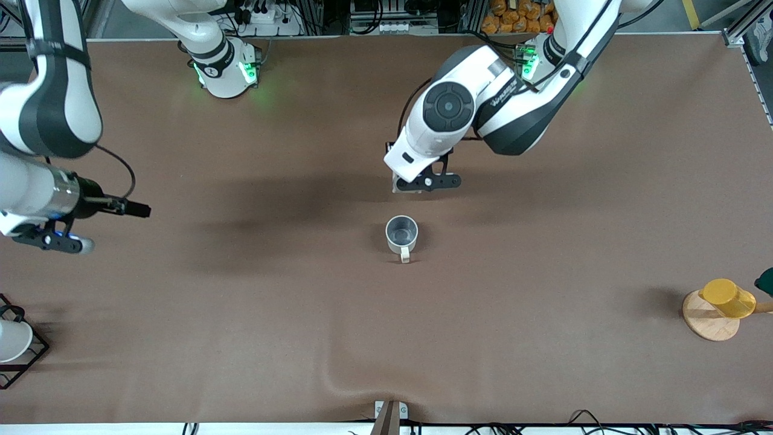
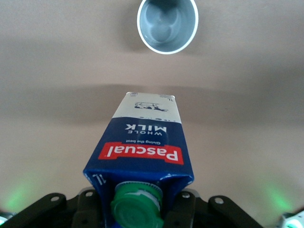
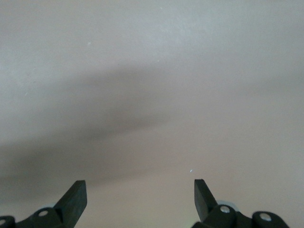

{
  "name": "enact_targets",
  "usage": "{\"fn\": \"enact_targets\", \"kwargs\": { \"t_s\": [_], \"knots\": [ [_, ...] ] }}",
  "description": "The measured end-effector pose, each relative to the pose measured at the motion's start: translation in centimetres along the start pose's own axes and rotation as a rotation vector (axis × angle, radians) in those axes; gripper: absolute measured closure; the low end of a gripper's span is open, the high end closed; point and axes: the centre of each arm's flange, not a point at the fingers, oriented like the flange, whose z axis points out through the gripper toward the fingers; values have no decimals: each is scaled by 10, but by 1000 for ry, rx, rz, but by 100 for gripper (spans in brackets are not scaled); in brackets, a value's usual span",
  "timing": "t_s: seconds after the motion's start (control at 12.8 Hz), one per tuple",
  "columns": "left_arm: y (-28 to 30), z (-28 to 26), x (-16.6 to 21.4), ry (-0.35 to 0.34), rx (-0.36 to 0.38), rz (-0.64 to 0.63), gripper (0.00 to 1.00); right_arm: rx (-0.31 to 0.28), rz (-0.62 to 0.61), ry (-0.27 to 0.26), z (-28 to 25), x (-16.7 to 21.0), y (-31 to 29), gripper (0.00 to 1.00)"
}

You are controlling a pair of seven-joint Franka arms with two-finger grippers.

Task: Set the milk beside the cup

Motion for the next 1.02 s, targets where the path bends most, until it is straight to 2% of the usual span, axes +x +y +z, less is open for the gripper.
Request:
{"fn": "enact_targets", "kwargs": {
  "t_s": [0.23, 0.47, 0.63, 0.78, 0.86, 1.02],
  "knots": [
    [-1, 32, 16, -32, 32, 11, 54, 4, -139, 72, -42, -18, 4, 0],
    [9, 47, 25, -34, 21, 20, 53, 4, -147, 116, -89, -27, 11, 0],
    [16, 51, 28, 38, 45, 51, 43, 5, -123, 139, -106, -29, 25, 0],
    [24, 63, 27, 73, 74, 57, 44, 10, -66, 123, -115, -34, 33, 0],
    [26, 69, 27, 72, 81, 59, 49, 13, -5, 113, -119, -37, 32, 0],
    [26, 72, 29, 70, 81, 57, 50, 17, 67, 110, -129, -42, 26, 0]
  ]
}}
